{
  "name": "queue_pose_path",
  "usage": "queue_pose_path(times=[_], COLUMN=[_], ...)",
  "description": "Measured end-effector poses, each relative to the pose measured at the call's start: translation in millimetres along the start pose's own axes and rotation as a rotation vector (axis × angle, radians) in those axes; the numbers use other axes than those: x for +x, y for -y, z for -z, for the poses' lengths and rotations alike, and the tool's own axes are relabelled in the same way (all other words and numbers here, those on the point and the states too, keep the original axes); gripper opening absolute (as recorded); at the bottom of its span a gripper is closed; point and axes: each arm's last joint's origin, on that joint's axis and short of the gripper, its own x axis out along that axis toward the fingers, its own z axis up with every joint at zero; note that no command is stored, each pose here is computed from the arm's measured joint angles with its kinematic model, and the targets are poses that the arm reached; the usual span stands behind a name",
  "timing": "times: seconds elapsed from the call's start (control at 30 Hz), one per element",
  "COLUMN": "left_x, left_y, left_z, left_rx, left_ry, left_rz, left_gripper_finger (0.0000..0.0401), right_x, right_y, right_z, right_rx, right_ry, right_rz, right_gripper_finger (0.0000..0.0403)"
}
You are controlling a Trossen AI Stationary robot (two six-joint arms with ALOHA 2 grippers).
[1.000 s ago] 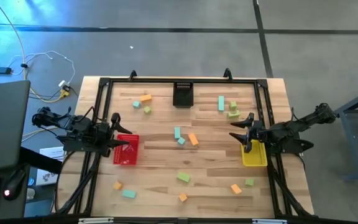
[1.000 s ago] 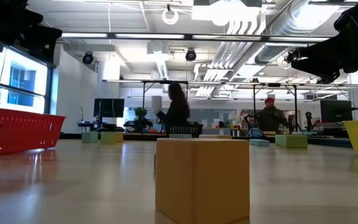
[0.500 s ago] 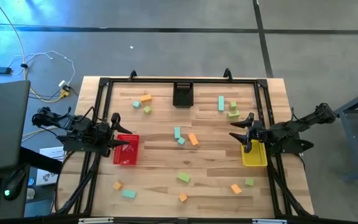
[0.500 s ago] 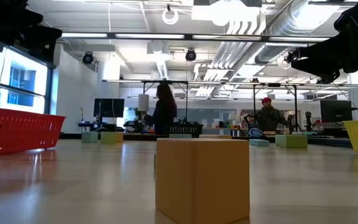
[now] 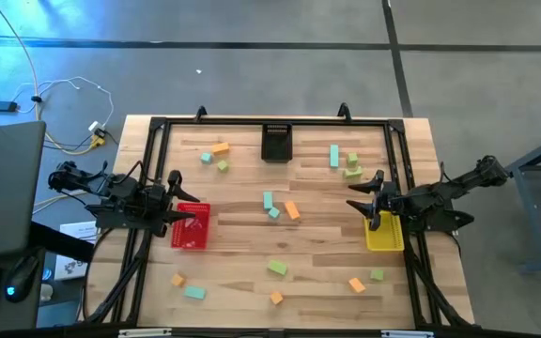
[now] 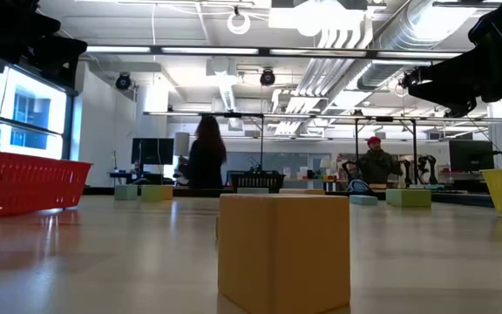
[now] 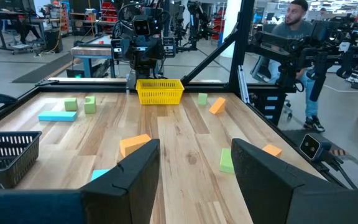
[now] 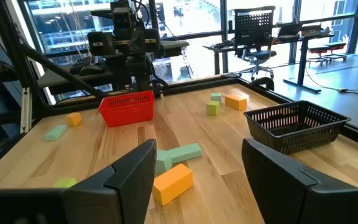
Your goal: Sort & place blocks by color
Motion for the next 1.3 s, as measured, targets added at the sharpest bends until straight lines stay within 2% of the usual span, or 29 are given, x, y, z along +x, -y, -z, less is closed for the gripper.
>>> queue_pose_path(times=[0.7,0.87,1.07,1.3], left_x=[0.0,0.0,0.0,0.0], left_y=[0.0,-0.1,-0.1,-0.2], left_z=[-0.1,-0.7,-0.7,-0.3], left_rx=[0.002,0.086,0.076,-0.007], left_ry=[0.001,0.007,0.007,0.003], left_rz=[0.0,-0.005,-0.006,-0.008], left_gripper_finger=[0.0186,0.0186,0.0186,0.0186], right_x=[0.0,0.0,0.0,0.0], right_y=[0.0,0.0,0.0,0.0], right_z=[-0.1,-0.1,0.0,0.1], right_rx=[0.0,0.0,0.0,0.0], right_ry=[0.0,0.0,0.0,0.0], right_rz=[0.0,0.0,0.0,0.0], right_gripper_finger=[0.0224,0.0224,0.0224,0.0224])
